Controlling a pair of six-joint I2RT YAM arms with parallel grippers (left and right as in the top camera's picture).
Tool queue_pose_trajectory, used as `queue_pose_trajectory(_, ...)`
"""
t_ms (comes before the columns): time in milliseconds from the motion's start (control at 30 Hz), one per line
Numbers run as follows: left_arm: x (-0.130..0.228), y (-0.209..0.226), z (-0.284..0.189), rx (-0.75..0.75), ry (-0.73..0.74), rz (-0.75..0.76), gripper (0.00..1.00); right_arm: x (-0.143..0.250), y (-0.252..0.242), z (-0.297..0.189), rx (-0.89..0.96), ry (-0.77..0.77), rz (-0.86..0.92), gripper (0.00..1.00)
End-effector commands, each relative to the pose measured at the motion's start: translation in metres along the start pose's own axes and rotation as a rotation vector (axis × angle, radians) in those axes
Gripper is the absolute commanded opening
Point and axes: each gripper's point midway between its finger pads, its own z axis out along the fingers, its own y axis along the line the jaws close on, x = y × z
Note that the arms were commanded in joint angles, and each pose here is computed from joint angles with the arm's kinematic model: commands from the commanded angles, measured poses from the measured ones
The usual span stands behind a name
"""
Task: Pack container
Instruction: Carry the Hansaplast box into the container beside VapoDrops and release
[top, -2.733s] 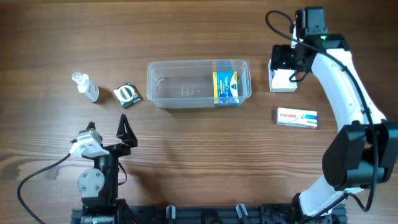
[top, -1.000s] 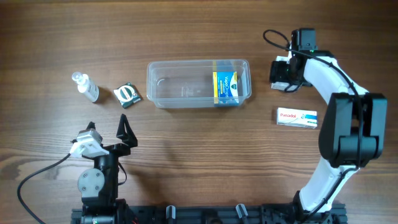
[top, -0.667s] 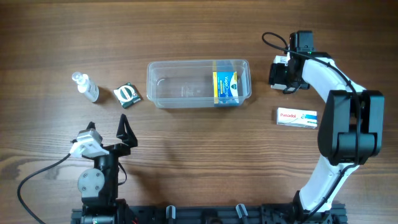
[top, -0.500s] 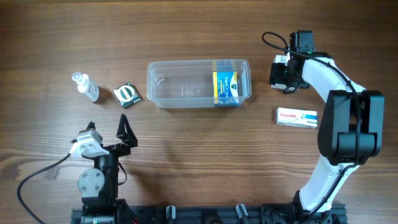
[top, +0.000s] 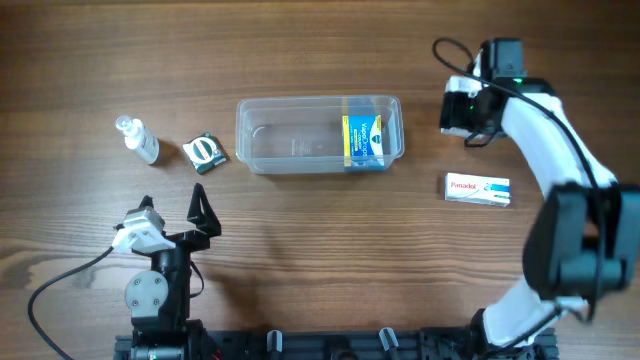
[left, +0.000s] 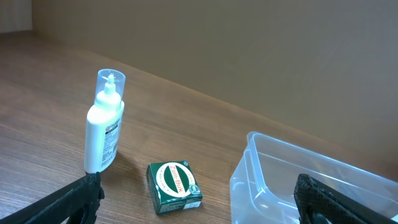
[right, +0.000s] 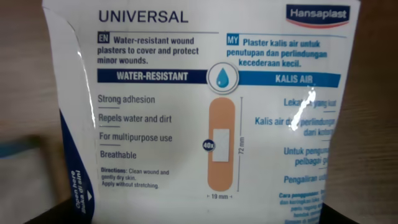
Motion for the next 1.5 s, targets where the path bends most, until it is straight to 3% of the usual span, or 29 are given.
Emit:
queue_pose_trajectory(0, 0.0, 0.0, 0.0, 0.0, -0.004, 0.017, 1.0, -0.013, 0.053, -0.067, -0.25, -0.104, -0.021, 0.77)
queue_pose_trajectory(200, 0.0, 0.0, 0.0, 0.0, -0.004, 0.017, 1.0, 0.003, 0.111, -0.101, -0.429, -0.097, -0.093, 0.76)
queue_pose_trajectory(467, 0.0, 0.0, 0.0, 0.0, -0.004, 0.017, 1.0, 0.031, 0.163, -0.102, -0.427, -0.056, -0.167, 0.79)
queue_pose_trajectory(833, 0.0, 0.0, 0.0, 0.0, -0.004, 0.017, 1.0, 0.038, 0.166, -0.084, -0.212, -0.086, -0.143, 0.79)
queue_pose_trajectory(1133, 0.0, 0.0, 0.0, 0.0, -0.004, 0.017, 1.0, 0.052, 0.168, -0.049, -0.177, 0.0, -0.133, 0.8)
queue_pose_trajectory(1467, 0.0, 0.0, 0.0, 0.0, -0.004, 0.017, 1.0, 0.049, 0.17, -0.048, -0.184, -0.015, -0.135, 0.84)
